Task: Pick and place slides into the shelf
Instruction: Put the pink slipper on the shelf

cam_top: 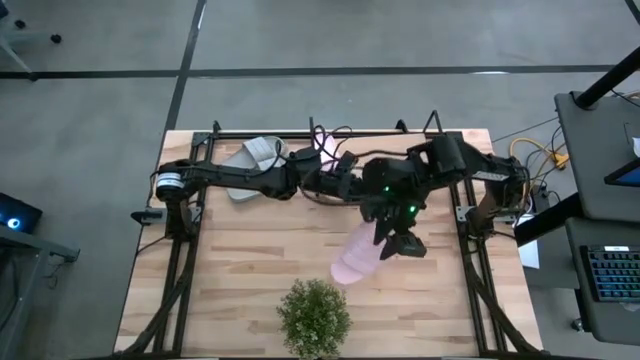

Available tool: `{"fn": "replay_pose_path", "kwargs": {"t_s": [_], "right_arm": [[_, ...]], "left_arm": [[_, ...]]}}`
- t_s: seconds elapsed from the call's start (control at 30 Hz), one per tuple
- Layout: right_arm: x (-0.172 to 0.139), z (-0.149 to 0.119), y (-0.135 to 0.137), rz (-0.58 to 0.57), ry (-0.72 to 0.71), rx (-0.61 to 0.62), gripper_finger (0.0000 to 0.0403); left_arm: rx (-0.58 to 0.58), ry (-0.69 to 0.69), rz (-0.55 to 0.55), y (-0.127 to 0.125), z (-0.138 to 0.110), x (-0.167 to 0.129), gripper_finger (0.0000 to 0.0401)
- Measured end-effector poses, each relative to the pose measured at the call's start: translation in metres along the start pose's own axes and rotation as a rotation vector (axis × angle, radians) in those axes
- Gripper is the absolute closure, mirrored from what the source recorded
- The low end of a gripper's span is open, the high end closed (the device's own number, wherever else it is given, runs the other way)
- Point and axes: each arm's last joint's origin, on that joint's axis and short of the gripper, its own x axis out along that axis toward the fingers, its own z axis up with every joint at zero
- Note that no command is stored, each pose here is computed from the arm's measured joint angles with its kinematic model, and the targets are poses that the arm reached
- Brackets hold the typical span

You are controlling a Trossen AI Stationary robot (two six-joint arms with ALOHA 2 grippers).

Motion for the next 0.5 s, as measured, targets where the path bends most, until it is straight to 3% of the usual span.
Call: {"fn": "replay_pose_path", "kwargs": {"t_s": [0.13,0.5], "right_arm": [[-0.0069,0.0018,-0.0054,-0.054,-0.037,0.005,0.0202],[-0.0073,0.0013,-0.0046,-0.029,-0.032,0.004,0.0202]], "left_arm": [[-0.002,0.071,-0.023,-0.0022,-0.0081,0.0023,0.0399],[-0.001,0.038,-0.01,-0.0012,-0.0064,0.0017,0.0399]]}}
